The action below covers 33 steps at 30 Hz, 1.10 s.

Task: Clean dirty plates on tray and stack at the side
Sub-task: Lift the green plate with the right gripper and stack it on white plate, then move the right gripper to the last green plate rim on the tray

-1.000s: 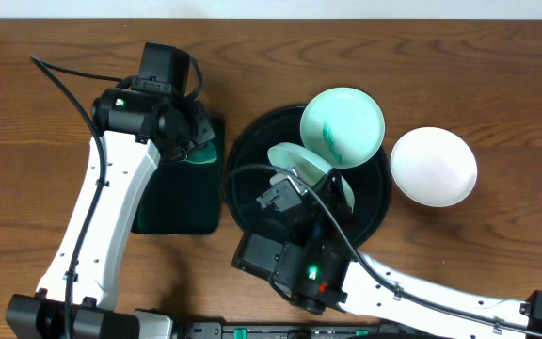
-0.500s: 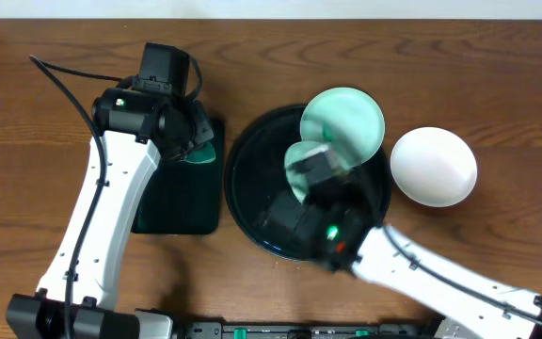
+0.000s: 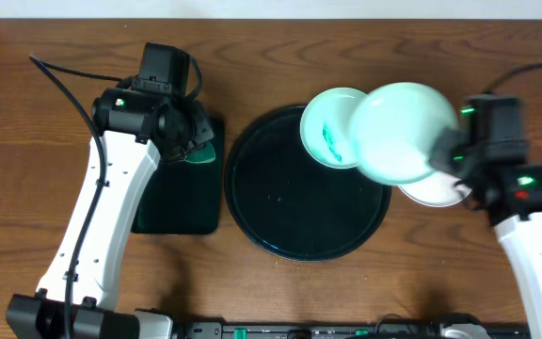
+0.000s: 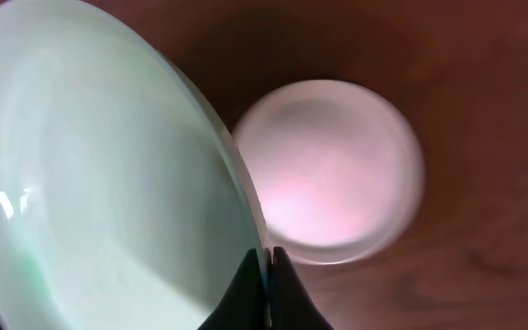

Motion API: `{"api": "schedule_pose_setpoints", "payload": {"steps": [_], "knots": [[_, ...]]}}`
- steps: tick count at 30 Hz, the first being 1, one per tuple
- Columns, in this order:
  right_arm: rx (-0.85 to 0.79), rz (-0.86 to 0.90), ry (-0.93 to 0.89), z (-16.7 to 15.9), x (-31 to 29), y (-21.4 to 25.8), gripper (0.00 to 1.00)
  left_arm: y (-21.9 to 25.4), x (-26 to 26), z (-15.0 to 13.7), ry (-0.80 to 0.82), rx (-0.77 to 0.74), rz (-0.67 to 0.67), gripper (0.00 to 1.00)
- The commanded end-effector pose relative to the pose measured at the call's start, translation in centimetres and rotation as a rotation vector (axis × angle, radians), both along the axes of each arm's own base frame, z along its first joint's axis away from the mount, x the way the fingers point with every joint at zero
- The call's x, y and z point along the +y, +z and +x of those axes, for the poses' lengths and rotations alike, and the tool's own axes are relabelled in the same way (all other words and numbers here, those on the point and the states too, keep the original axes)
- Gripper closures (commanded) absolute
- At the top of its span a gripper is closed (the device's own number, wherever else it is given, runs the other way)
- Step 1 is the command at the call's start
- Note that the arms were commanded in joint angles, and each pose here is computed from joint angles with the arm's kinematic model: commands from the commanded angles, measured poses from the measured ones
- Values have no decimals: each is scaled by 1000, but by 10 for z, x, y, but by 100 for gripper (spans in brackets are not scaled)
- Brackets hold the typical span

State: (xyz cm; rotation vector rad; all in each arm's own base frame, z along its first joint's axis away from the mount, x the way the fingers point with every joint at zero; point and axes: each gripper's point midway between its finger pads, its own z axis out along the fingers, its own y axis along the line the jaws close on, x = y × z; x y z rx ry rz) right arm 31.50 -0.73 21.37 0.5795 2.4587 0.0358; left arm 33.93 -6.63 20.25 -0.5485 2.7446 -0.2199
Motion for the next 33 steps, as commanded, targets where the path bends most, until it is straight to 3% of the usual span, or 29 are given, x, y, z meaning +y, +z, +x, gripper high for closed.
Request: {"api": "schedule_pose_setpoints", "payload": {"steps": [1,6,16,21,23,28,33], "knots": [[47,76,-132,-5,-46,-16,99,-2,4,-1,-13,4,24,93],[176,102,-282,-15,-93,-64,99,-3,4,-2,-14,9,25,93],[416,124,-263,-23,-94,-155,98,-3,4,-2,-14,9,25,93],[400,127,-261,-16,-95,-158,75,-3,4,-2,-13,9,25,93],[364,152,-232,-7,-91,-149,70,-3,4,-2,-13,9,25,93],[178,229,49,39,-55,-94,48,-3,4,-2,-13,9,25,93],[50,164,332,75,-7,-48,36,-3,4,-2,-13,9,25,93]]}}
